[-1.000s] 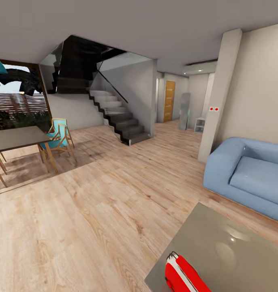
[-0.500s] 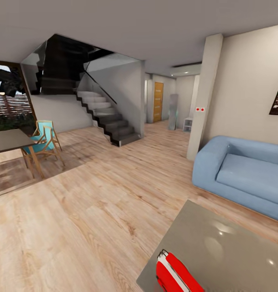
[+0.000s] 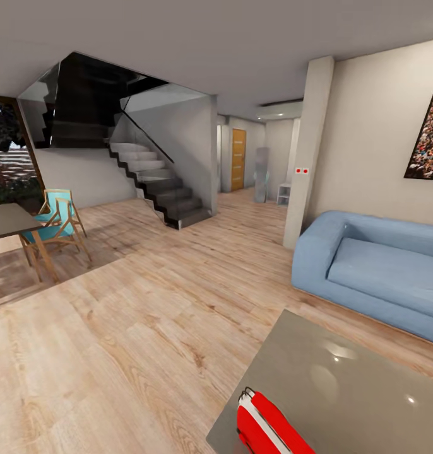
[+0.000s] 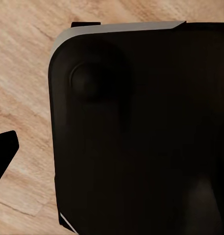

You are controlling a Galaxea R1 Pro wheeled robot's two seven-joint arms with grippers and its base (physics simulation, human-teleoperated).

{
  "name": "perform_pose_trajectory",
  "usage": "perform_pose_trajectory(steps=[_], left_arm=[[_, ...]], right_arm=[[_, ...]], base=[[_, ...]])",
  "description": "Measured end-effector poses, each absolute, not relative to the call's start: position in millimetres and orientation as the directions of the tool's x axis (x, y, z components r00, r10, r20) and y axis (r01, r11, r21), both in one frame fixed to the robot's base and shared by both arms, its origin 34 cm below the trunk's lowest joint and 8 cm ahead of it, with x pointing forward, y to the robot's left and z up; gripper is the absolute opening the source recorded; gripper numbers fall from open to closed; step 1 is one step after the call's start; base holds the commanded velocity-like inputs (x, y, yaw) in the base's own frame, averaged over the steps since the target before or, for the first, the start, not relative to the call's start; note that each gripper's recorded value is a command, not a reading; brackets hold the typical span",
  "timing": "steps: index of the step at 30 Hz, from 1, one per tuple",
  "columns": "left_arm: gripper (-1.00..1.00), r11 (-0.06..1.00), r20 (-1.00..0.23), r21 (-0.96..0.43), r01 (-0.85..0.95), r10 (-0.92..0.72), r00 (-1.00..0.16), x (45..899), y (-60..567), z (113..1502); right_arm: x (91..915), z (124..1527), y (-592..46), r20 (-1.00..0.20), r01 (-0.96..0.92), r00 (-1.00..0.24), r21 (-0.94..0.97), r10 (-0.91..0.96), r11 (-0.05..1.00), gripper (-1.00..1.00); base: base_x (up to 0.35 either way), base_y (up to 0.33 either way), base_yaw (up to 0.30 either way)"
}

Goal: Turn on the radio receiver that's on the table in the living room.

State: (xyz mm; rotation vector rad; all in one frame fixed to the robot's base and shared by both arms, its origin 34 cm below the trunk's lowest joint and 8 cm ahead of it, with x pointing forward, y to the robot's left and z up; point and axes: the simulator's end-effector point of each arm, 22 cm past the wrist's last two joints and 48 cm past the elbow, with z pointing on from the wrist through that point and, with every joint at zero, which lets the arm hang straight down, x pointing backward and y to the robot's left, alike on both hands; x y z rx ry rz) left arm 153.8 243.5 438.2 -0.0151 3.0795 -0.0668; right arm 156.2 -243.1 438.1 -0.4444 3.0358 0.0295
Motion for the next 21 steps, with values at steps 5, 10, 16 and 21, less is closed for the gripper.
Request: perform_pose_trajectory(steps=[5, 10, 16, 21], left_arm=[[1.0, 0.999, -0.061, -0.044, -0.006, -0.009, -0.998, 154, 243, 438], [1.0, 0.999, -0.062, -0.045, 0.0, -0.003, -0.998, 154, 243, 445], [1.0, 0.999, -0.062, -0.043, 0.0, -0.003, -0.998, 154, 244, 455], [1.0, 0.999, -0.062, -0.043, 0.001, -0.001, -0.998, 154, 244, 463]], right_arm=[[156, 438, -243, -0.075, -0.287, -0.955, 0.009, -0.285, 0.958, 1.0], [156, 445, -243, -0.075, -0.287, -0.955, 0.008, -0.286, 0.958, 1.0], [156, 455, -243, -0.074, -0.286, -0.956, 0.008, -0.285, 0.958, 1.0], [157, 463, -243, -0.074, -0.286, -0.956, 0.008, -0.285, 0.958, 1.0]], base=[[0.0, 0.0, 0.0], [0.0, 0.0, 0.0], [0.0, 0.0, 0.0], [0.0, 0.0, 0.0]])
